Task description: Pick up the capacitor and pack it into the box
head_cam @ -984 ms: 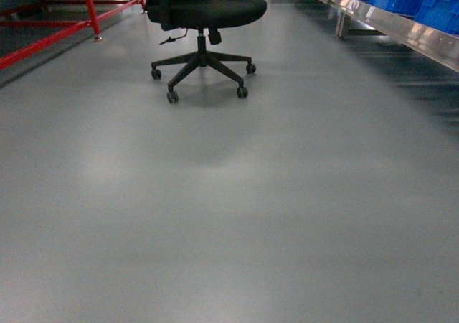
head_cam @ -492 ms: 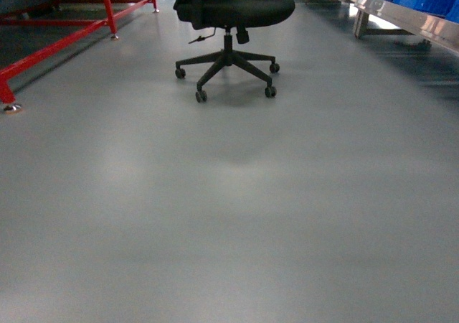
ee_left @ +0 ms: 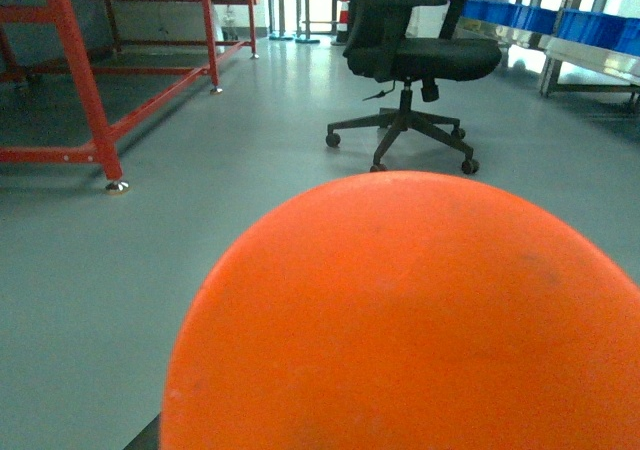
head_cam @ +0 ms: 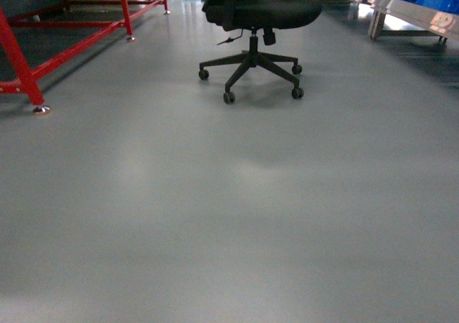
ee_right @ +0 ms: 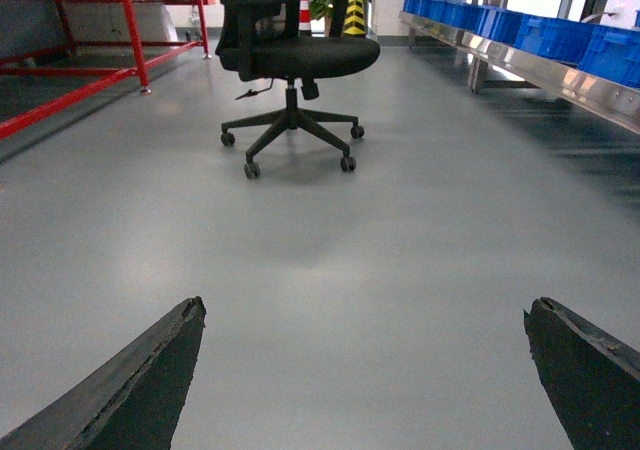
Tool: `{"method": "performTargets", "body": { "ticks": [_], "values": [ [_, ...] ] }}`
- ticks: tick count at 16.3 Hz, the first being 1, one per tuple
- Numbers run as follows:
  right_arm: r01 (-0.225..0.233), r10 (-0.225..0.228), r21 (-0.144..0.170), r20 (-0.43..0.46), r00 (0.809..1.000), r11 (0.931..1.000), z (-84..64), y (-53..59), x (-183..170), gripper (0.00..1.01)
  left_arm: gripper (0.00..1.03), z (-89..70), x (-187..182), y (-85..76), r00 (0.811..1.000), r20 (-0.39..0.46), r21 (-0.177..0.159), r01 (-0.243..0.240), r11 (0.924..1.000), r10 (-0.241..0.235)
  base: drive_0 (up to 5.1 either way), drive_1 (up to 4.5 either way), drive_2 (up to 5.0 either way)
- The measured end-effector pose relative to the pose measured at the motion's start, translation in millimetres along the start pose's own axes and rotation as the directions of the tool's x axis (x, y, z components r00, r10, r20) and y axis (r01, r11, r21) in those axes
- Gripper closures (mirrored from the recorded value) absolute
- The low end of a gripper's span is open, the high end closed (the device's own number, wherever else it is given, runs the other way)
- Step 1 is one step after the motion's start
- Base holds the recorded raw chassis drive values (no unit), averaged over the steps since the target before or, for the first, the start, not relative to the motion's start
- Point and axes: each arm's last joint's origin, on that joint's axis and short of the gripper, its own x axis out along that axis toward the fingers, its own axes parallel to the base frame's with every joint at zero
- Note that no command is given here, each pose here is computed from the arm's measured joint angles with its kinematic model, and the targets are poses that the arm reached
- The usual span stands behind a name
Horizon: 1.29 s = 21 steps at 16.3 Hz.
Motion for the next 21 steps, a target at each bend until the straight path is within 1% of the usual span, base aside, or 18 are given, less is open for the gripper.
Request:
{"method": "performTargets", "body": {
  "ticks": [21],
  "values": [
    [0.0, 0.0, 0.0, -0.002, 1.0, 1.0, -0.1, 0.0, 0.0, 0.03, 0.6, 0.1, 0.0, 0.0, 1.0, 0.002, 0.0, -0.002, 1.0, 0.002, -5.0, 2.44, 2.4]
  ]
}}
